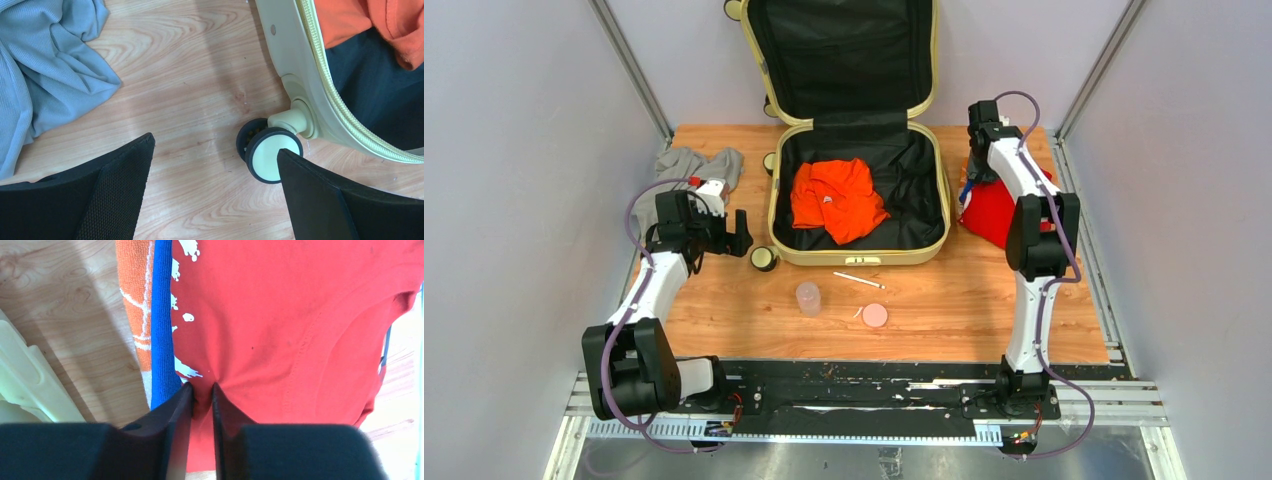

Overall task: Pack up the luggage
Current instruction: Pick up the clothes from the corner of the board, then place the clothes in the luggage.

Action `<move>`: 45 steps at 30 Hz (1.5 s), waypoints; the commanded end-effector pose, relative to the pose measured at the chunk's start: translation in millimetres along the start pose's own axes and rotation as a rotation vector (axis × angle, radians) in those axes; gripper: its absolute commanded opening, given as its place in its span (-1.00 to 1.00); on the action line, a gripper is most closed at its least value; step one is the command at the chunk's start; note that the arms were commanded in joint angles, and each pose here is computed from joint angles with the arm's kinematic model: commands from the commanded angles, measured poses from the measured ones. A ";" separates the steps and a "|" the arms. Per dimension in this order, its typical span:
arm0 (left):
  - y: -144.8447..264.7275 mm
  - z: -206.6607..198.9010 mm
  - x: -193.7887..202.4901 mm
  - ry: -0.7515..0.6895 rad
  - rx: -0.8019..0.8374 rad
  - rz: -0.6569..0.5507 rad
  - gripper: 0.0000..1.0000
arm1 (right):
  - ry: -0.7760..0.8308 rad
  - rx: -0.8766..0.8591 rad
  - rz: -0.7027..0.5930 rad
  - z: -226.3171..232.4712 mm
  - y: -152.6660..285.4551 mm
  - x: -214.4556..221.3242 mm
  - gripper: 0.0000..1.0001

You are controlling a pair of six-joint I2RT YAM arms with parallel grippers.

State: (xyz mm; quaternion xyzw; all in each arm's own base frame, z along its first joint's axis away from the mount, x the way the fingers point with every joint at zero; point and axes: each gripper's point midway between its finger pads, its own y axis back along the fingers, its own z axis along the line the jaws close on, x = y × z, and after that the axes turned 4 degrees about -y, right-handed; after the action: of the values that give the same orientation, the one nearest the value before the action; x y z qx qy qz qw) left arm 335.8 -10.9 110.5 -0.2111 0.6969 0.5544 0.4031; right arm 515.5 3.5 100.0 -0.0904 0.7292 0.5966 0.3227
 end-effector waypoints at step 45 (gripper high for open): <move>17.1 4.4 -10.9 -0.053 -0.035 -0.008 1.00 | 0.009 -1.083 -0.062 140.2 270.8 -5.5 -1.00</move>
State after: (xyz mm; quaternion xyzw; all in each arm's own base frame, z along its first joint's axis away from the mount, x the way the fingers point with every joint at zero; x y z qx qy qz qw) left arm 326.2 -7.9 109.9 -0.1940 0.6918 0.5670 0.4029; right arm 433.3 148.5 289.2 -0.2468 0.3814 0.8467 0.2770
